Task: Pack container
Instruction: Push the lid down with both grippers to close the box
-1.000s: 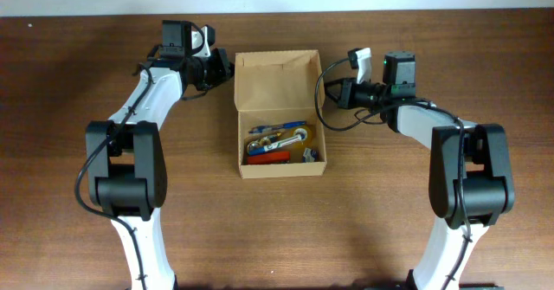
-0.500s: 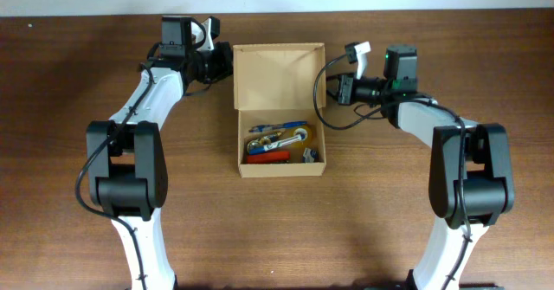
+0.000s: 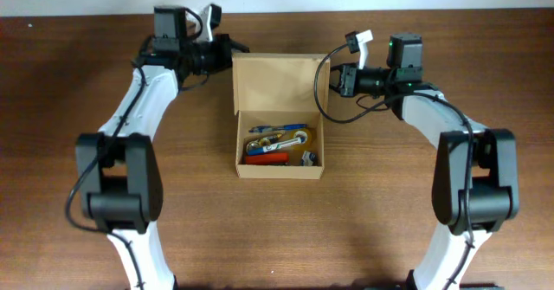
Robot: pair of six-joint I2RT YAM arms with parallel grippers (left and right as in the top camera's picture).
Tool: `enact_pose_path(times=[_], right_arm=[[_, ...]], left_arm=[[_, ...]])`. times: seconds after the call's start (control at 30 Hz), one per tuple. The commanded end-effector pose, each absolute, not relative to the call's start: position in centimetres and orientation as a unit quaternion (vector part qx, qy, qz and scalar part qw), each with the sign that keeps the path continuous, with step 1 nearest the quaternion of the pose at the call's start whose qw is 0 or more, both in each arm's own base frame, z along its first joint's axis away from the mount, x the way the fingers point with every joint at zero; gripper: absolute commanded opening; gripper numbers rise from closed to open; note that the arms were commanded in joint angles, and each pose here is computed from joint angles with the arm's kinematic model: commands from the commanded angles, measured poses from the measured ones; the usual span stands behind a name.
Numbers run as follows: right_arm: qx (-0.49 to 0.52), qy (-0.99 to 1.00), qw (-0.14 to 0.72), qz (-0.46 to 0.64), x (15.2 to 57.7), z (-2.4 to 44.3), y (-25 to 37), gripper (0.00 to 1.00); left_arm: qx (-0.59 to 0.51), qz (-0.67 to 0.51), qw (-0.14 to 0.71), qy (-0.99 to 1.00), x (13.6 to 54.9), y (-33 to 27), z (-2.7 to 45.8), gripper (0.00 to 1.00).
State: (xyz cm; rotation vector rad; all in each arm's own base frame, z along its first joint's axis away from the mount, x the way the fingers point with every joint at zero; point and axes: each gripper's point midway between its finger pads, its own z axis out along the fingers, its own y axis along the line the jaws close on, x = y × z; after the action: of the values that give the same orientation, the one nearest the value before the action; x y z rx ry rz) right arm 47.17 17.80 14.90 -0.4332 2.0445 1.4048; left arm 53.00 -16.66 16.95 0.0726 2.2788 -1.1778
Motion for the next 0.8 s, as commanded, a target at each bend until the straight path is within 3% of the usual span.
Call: enact_pose_path(times=[0.0,0.3,0.53,0.77], right_arm=[[-0.210,0.739,0.337,0.545,46.2,20.1,18.4,0.04],[-0.252,0.697,0.308,0.596,42.6,24.0,19.1,0.04],[-0.208,0.727,0.231,0.612,40.3,21.4,19.0,0.04],[-0.146,0.799,0.158,0.561,38.1,17.4,18.2,0.04]], left_arm=[[0.086,-0.445,0.337,0.826,51.9,-17.0,23.0,0.02],[0.155,-0.414,0.342,0.829,48.0,-17.1,25.6,0.02],[0.175,-0.392,0.271,0.861,44.5,-16.8,22.7,0.02],[0.178,-0.318,0.189,0.912,41.2,-14.5,18.7,0.02]])
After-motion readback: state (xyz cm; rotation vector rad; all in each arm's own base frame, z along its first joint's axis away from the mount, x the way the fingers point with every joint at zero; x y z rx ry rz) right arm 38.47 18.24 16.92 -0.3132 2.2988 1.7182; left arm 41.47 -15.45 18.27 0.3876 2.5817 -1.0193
